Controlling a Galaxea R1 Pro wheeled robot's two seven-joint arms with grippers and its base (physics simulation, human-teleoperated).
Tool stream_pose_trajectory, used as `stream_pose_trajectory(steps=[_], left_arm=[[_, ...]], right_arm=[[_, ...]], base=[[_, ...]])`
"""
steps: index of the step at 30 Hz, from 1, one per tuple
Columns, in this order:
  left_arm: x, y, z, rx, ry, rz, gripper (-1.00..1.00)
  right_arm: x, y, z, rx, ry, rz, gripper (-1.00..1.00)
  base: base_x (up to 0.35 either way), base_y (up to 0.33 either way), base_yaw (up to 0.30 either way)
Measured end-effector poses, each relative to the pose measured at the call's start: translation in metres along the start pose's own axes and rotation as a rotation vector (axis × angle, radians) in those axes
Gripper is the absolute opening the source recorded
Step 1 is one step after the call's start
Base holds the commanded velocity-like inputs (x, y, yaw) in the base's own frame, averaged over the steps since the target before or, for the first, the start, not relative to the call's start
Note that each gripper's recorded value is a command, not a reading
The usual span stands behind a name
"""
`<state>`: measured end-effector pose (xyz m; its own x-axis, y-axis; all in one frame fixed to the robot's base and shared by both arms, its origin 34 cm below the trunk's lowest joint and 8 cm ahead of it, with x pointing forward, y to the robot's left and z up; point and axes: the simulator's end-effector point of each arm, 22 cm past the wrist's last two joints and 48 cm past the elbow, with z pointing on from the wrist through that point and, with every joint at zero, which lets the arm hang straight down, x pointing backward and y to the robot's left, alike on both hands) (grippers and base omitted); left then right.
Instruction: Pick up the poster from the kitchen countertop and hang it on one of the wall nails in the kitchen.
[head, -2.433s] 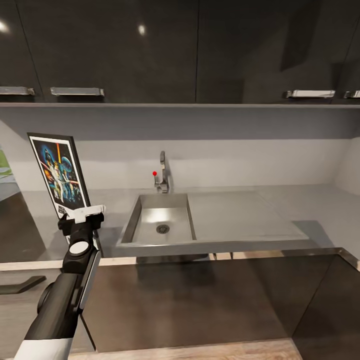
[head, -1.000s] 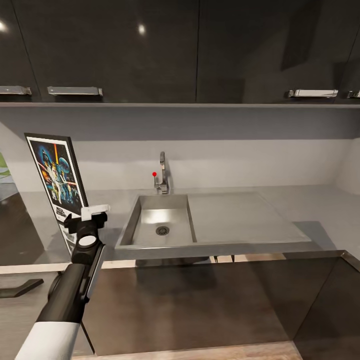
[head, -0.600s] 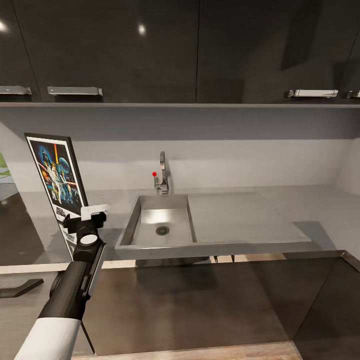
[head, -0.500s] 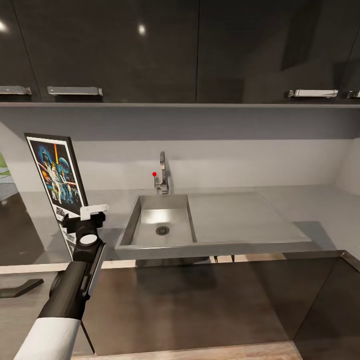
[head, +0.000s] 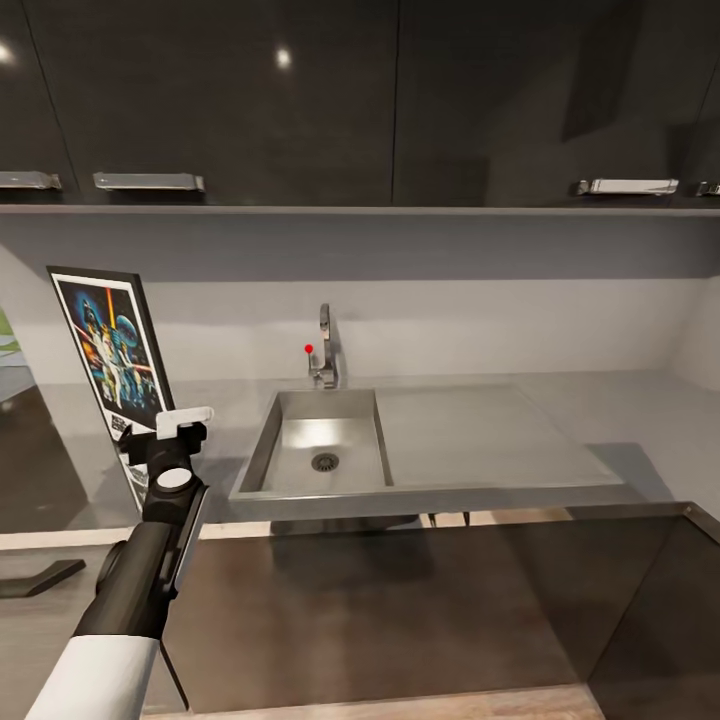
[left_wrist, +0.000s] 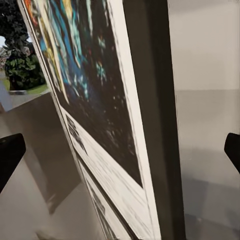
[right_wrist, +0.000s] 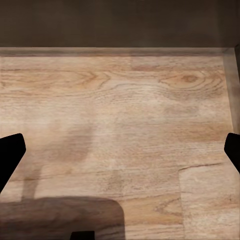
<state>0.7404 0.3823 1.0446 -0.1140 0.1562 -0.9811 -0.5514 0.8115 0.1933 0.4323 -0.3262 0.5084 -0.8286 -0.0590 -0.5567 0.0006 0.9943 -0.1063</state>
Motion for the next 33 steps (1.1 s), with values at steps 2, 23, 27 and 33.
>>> stream_pose_trajectory(steps=[2, 23, 27, 33], left_arm=[[0.000, 0.000, 0.000, -0.001, -0.001, 0.000, 1.00], [0.004, 0.004, 0.002, -0.010, 0.011, 0.001, 1.00], [0.006, 0.010, 0.004, -0.022, 0.018, -0.005, 1.00], [0.005, 0.016, 0.005, -0.036, 0.016, -0.013, 1.00]], right_arm=[[0.000, 0.000, 0.000, 0.000, 0.000, 0.000, 1.00], [0.000, 0.000, 0.000, 0.000, 0.001, 0.000, 1.00], [0.000, 0.000, 0.000, 0.000, 0.001, 0.000, 1.00], [0.001, 0.000, 0.000, 0.000, 0.003, -0.001, 1.00]], base=[[0.074, 0.000, 0.000], [0.009, 0.000, 0.000], [0.000, 0.000, 0.000], [0.000, 0.000, 0.000]])
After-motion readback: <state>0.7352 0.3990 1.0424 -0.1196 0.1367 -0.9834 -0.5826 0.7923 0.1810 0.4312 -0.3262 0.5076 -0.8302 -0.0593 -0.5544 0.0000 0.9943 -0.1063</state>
